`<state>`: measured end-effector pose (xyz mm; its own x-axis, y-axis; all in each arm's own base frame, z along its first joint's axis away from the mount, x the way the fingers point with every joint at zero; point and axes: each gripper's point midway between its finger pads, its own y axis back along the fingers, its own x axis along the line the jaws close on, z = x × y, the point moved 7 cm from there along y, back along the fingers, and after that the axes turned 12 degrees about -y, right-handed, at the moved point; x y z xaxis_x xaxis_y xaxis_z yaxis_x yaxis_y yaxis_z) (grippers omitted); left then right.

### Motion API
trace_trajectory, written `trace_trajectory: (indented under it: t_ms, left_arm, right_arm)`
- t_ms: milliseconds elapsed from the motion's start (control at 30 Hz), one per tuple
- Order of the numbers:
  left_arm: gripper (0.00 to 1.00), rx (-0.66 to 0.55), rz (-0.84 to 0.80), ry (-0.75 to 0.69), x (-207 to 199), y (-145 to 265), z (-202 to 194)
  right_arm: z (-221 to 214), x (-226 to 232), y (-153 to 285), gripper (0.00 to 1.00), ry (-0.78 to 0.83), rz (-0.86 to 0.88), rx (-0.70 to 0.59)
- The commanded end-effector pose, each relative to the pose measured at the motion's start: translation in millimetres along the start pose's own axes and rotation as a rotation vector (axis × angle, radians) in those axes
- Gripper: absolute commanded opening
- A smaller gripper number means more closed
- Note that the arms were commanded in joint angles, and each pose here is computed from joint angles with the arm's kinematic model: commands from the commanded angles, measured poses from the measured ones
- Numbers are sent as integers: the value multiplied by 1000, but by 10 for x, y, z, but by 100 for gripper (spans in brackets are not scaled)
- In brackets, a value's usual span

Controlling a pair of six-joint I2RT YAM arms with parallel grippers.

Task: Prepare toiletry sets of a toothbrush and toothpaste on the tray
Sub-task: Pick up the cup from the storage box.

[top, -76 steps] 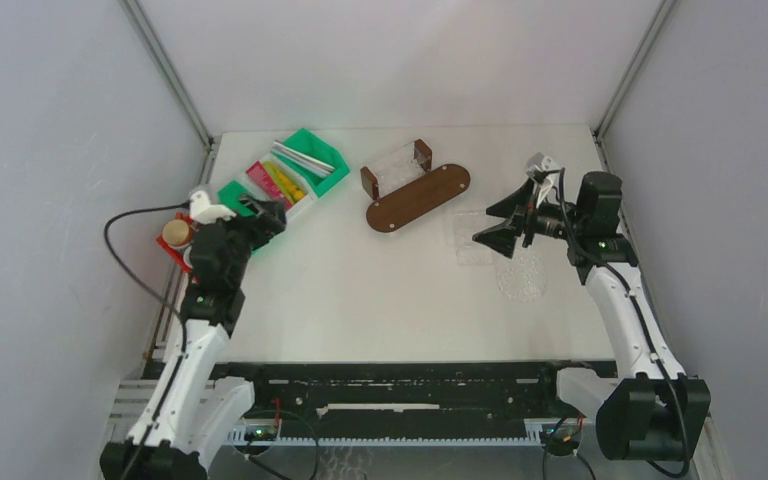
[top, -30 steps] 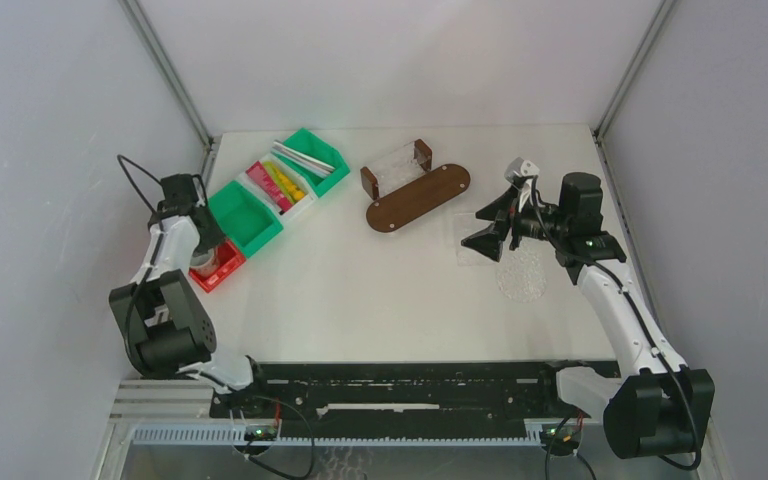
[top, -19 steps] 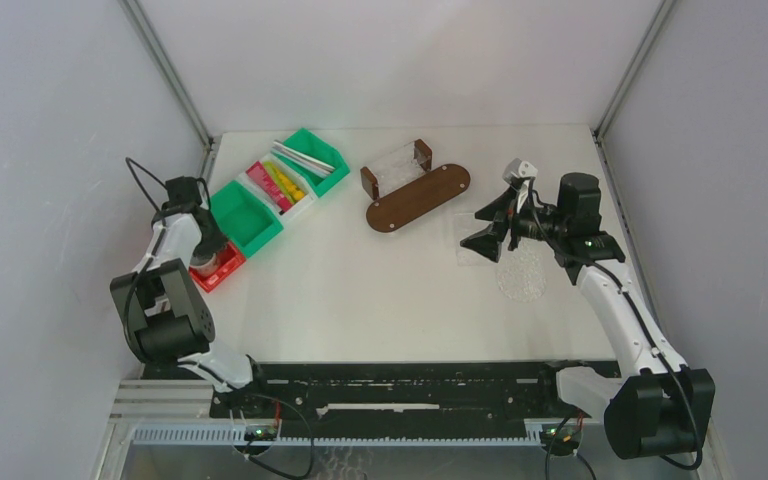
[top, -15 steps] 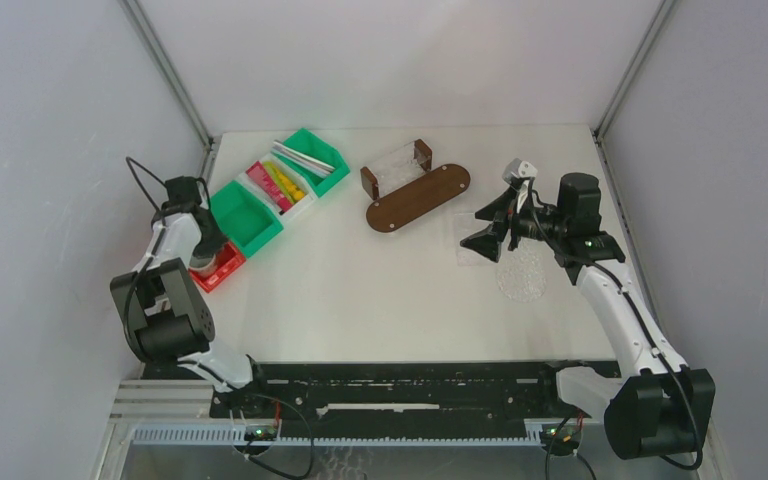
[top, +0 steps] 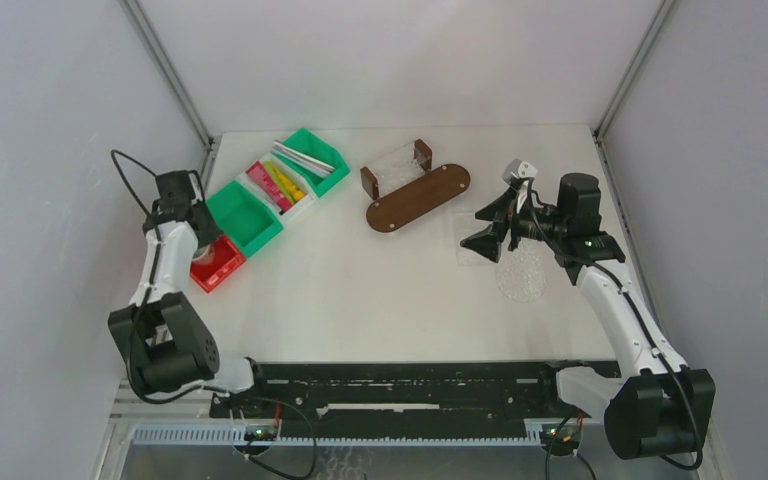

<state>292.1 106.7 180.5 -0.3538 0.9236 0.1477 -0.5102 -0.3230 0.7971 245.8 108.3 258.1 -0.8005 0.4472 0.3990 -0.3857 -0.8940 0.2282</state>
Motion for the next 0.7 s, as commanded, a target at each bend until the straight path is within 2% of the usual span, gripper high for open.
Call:
trace_trajectory:
  t_ms: [0, 200, 367, 567, 667]
  left_arm:
    - [0, -151, 10, -21, -39, 345, 160]
    - [0, -241, -28, -62, -180, 686, 109]
    - [0, -336, -142, -91, -339, 1060, 38]
    - [0, -442, -470, -213, -826, 1517, -140]
    - [0, -482, -657, -286, -1144, 1686, -270]
  right_arm:
    - [218, 90, 36, 91, 95, 10, -41]
    - [206, 131, 30, 91, 105, 47, -35]
    - [157, 219, -27, 91, 137, 124, -11]
    - [29, 305, -104, 91, 208, 221, 36]
    - [-140, 404, -116, 92, 326, 348, 64]
